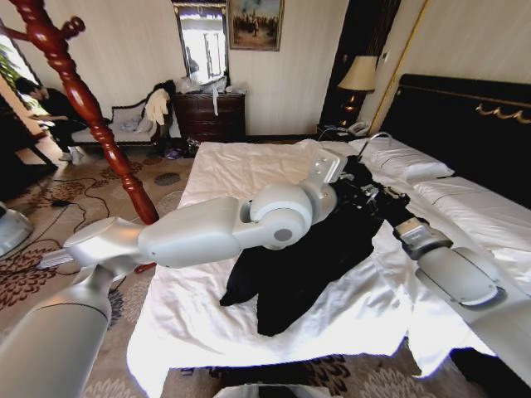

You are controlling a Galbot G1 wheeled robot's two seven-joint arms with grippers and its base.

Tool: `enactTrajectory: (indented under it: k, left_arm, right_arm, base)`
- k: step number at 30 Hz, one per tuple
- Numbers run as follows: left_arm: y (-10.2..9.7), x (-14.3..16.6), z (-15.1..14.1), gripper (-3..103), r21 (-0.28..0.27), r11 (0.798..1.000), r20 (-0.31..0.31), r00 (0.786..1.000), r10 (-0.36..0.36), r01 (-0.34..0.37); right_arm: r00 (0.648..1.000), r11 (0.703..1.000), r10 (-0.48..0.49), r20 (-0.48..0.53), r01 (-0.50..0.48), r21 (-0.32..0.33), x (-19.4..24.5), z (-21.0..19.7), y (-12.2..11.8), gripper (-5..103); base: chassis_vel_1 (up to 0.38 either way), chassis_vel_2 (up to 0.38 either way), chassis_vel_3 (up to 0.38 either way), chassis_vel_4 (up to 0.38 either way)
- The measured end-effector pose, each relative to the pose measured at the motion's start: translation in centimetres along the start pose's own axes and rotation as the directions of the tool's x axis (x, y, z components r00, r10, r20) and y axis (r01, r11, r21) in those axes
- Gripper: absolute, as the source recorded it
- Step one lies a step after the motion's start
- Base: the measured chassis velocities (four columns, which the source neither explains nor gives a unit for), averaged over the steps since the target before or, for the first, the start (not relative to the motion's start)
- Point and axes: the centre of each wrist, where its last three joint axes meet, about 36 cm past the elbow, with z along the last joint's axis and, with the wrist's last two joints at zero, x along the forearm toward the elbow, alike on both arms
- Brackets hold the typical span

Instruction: Pick up the clothes from the bed and hang them on the clothes hanger.

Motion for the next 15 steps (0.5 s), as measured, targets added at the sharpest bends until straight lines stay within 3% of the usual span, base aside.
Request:
enactTrajectory:
  k: [1,5,7,10,15]
  left_arm:
    - [0.0,0.0,0.0,58,0.000,1.000,0.000,1.000,0.000,0.000]
    - [-0.2,1.7,0.7,81,-0.020,0.998,0.006,0.999,0.053,-0.053]
    - [-0.1,2.1,0.8,81,-0.030,0.998,0.006,0.998,0.063,-0.063]
    - [-0.1,3.1,1.1,96,-0.046,0.995,0.010,0.996,0.089,-0.088]
    - [-0.4,4.9,1.7,100,-0.042,0.990,0.033,0.991,0.133,-0.132]
  right_arm:
    - [1.000,1.000,0.000,0.000,0.000,0.000,0.0,0.0,0.0,21]
    - [1.000,1.000,-0.001,-0.002,0.001,-0.002,0.0,0.0,0.1,21]
    - [1.000,1.000,-0.001,-0.001,0.001,-0.002,0.0,0.0,0.1,21]
    - [1.000,1.000,-0.003,-0.001,0.003,-0.002,0.0,0.0,0.1,21]
    - [1.000,1.000,0.001,-0.004,-0.001,-0.006,0.0,0.1,0.0,21]
  base:
    - [0.000,0.000,0.000,0.000]
    - [0.000,0.000,0.000,0.000]
    - [0.000,0.000,0.000,0.000]
    - [0.000,0.000,0.000,0.000]
    - [0.000,0.000,0.000,0.000]
